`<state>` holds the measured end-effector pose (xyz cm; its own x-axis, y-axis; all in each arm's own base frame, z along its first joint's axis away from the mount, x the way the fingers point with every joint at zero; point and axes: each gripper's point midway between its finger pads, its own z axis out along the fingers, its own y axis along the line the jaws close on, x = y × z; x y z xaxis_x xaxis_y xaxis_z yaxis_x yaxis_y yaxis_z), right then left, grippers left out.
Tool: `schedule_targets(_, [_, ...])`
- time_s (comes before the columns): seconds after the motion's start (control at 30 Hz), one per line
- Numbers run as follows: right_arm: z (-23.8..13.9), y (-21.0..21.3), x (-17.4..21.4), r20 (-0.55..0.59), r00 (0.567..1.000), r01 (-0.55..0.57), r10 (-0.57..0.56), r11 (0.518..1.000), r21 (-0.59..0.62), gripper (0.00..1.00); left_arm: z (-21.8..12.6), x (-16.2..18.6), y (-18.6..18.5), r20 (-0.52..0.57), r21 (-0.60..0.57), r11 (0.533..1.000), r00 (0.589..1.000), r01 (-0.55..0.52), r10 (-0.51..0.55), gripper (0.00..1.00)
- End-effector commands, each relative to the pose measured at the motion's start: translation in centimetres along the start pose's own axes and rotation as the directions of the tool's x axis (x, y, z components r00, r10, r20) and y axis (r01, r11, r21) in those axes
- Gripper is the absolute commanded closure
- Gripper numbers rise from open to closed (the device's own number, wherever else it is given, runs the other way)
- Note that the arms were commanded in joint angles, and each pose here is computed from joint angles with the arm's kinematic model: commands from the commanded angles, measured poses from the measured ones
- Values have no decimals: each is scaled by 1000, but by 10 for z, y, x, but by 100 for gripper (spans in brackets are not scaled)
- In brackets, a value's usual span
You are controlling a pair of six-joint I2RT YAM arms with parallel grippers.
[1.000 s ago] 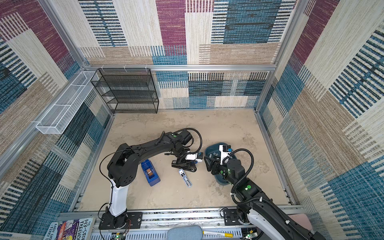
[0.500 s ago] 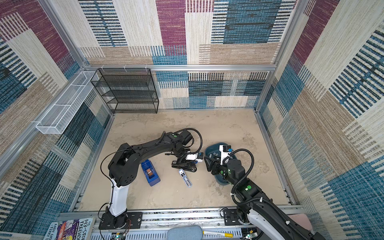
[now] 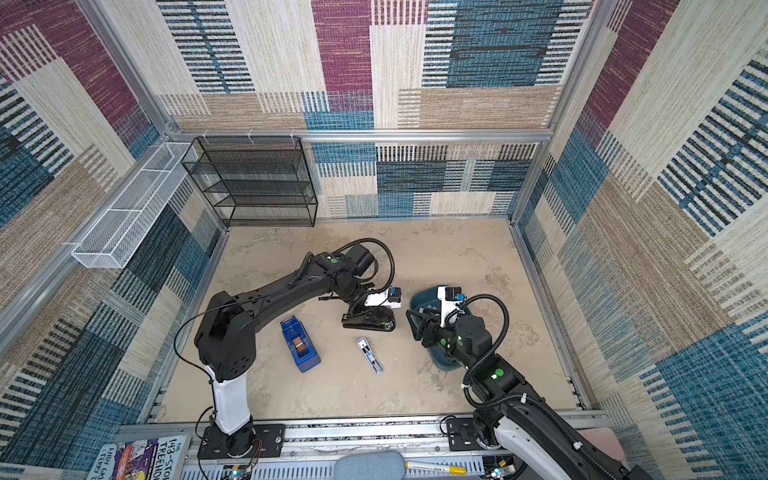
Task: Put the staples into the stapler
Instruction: 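Lift the black stapler with the left gripper toward the right gripper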
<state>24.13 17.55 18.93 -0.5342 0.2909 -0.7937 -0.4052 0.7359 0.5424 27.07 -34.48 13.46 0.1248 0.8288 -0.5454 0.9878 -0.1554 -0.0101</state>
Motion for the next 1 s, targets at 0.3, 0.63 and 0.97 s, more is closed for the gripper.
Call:
schedule_targets(0.3, [7,33,9,-64,998,-11,-1,980,-197,46,-36,-27,-17,128,-37,996,988,-84,88,100])
schedule_targets(0.63, [10,37,12,-80,996,26,-44,976,-217,48,-52,-43,-35,227,-20,991,965,-134,135,100])
schedule_targets(0.97, [19,34,22,-107,991,57,-83,972,-229,53,-67,-56,-44,295,-11,988,944,-154,151,100])
